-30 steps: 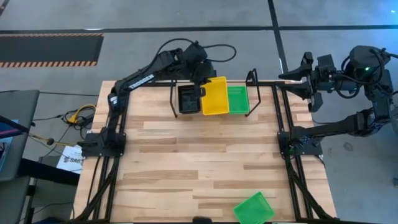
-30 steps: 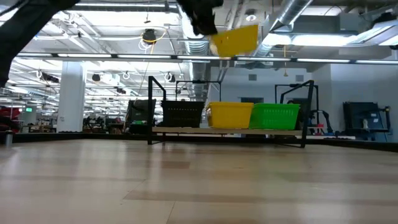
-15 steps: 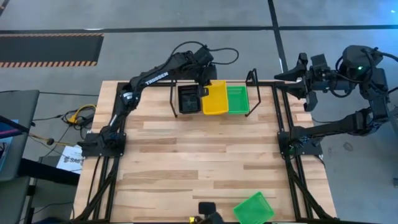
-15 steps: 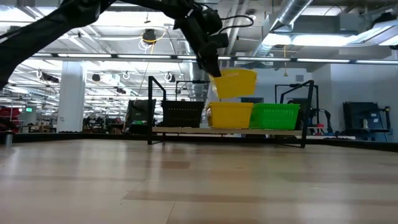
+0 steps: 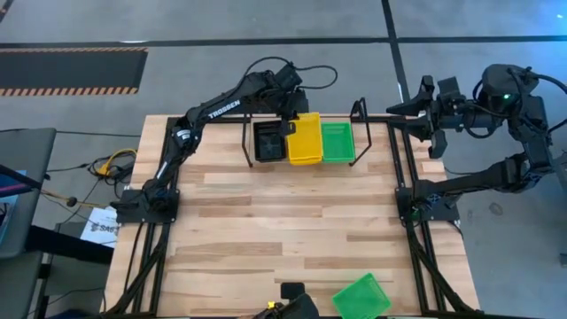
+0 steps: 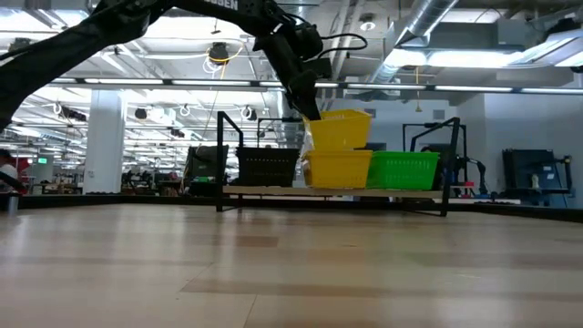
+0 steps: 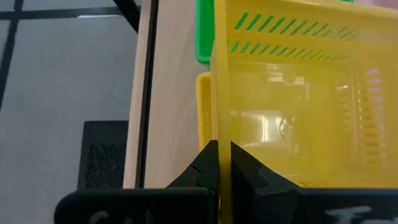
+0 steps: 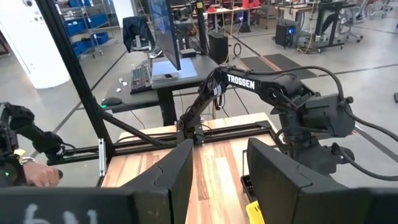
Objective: Stack baskets on shelf by color
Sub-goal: Stack the yellow bin on top of the yellow bin on the shelf
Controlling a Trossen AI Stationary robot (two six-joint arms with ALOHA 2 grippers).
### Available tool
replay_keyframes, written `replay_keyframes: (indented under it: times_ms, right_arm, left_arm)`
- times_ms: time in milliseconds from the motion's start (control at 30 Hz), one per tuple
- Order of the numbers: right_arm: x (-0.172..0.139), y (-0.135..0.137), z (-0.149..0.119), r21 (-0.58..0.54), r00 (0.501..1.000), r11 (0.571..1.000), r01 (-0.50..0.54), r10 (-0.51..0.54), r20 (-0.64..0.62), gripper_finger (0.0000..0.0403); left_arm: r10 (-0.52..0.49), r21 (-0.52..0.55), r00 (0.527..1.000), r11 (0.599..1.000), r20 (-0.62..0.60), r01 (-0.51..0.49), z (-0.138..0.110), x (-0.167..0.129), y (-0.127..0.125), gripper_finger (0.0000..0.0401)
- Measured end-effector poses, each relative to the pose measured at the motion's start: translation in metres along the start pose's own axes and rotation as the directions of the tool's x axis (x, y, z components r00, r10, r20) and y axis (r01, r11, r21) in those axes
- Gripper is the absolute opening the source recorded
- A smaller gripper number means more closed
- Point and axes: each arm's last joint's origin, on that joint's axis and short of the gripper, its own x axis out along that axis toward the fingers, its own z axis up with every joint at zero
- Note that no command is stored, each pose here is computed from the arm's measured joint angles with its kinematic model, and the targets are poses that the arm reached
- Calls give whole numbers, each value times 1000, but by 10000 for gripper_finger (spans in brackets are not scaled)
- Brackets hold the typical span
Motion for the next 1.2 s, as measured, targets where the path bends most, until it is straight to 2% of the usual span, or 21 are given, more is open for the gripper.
replay_keyframes:
  times_ms: [400,967,1100,1200]
  right_arm:
    - [2,0,0,1,1000,1000,0,0,-3,170]
    - [2,0,0,1,1000,1000,0,0,-3,169]
    - [2,0,0,0,1000,1000,0,0,-3,171]
    - [2,0,0,1,1000,1000,0,0,-4,173]
  left_arm:
    - [-33,-13,998,999,-46,32,-5,0,-3,0]
    - [-14,-23,1000,1000,-7,13,-1,0,-2,0]
    - [-53,-53,999,997,-13,52,-4,9,0,0]
    - [-85,-69,996,994,-31,83,-9,28,2,0]
